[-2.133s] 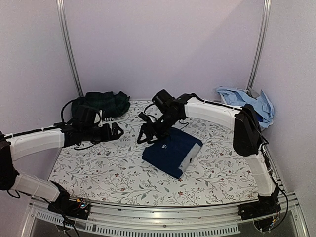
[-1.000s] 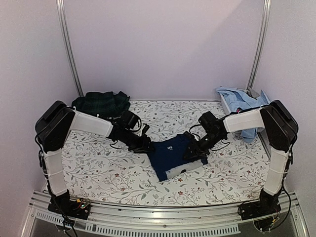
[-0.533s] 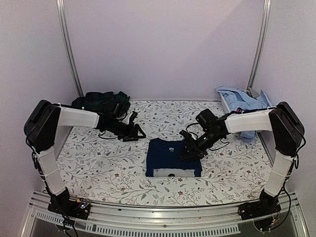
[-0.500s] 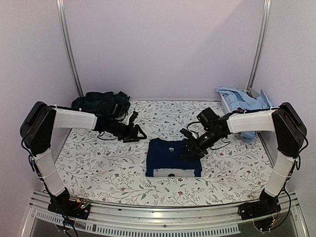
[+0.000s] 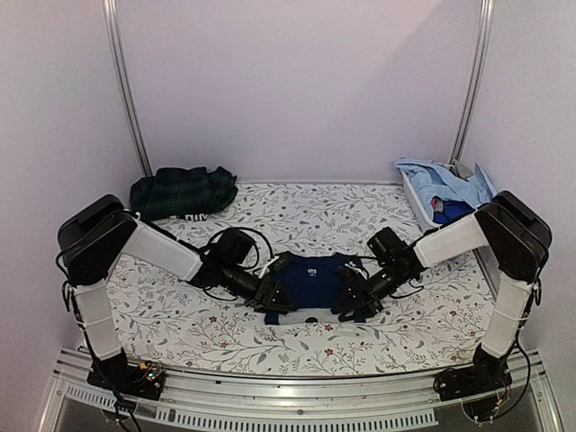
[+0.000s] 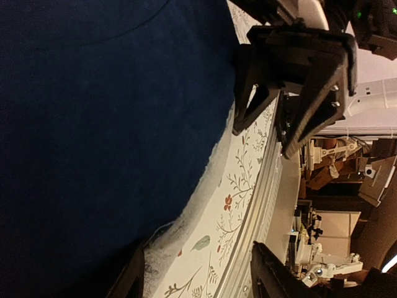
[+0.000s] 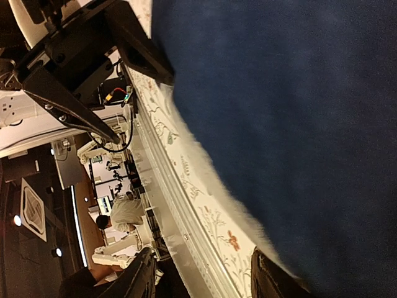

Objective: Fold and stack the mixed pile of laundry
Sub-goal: Smooth out the square-folded T-shirt at the center of the board, then pick up the square-folded T-shirt from the center of the board, then pass from the right arm to the left, then place the square-folded T-shirt at the corner of the board.

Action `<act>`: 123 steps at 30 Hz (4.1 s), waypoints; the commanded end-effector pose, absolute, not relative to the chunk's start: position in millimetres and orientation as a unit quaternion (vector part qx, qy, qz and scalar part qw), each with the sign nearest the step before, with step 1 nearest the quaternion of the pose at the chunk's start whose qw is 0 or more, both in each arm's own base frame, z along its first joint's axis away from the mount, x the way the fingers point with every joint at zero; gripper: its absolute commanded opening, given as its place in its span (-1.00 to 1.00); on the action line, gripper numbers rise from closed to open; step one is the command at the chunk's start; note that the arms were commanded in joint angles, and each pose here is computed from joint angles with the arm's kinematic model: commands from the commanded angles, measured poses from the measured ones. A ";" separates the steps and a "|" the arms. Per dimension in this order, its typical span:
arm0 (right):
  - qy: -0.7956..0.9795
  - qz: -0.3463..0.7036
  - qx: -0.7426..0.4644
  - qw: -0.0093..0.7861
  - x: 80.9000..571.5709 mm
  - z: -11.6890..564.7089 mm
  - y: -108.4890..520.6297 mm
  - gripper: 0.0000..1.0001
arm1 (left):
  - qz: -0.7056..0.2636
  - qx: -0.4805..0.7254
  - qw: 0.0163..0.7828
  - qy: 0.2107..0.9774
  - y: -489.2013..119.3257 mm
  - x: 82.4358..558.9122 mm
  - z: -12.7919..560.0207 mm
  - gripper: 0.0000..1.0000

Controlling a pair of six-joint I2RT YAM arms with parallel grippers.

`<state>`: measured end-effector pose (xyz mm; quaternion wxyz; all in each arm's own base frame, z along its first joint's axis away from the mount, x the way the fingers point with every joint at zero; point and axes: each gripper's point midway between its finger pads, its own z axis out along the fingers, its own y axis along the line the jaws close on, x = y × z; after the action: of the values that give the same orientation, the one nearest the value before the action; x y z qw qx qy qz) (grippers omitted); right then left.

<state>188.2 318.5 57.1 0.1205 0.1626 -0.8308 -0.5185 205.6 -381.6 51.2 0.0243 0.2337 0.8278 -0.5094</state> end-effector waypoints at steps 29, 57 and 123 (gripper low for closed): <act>-0.818 -0.238 0.502 -0.148 194.3 94.4 483.3 -0.40 | -0.373 -0.121 0.241 0.888 -194.8 312.5 100.3 0.99; -0.807 -0.139 0.537 -0.205 205.1 55.9 482.2 -1.00 | -0.402 -0.152 0.201 0.880 -191.8 289.3 74.1 0.99; -0.863 -0.255 0.312 -0.304 279.9 167.3 364.4 0.98 | -0.102 0.046 0.258 0.960 -239.0 551.3 64.9 -1.00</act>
<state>278.7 381.9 167.1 -0.3076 0.3461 -0.8505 -0.2495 518.9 -271.0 49.2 0.2183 0.0070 0.9580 -0.1860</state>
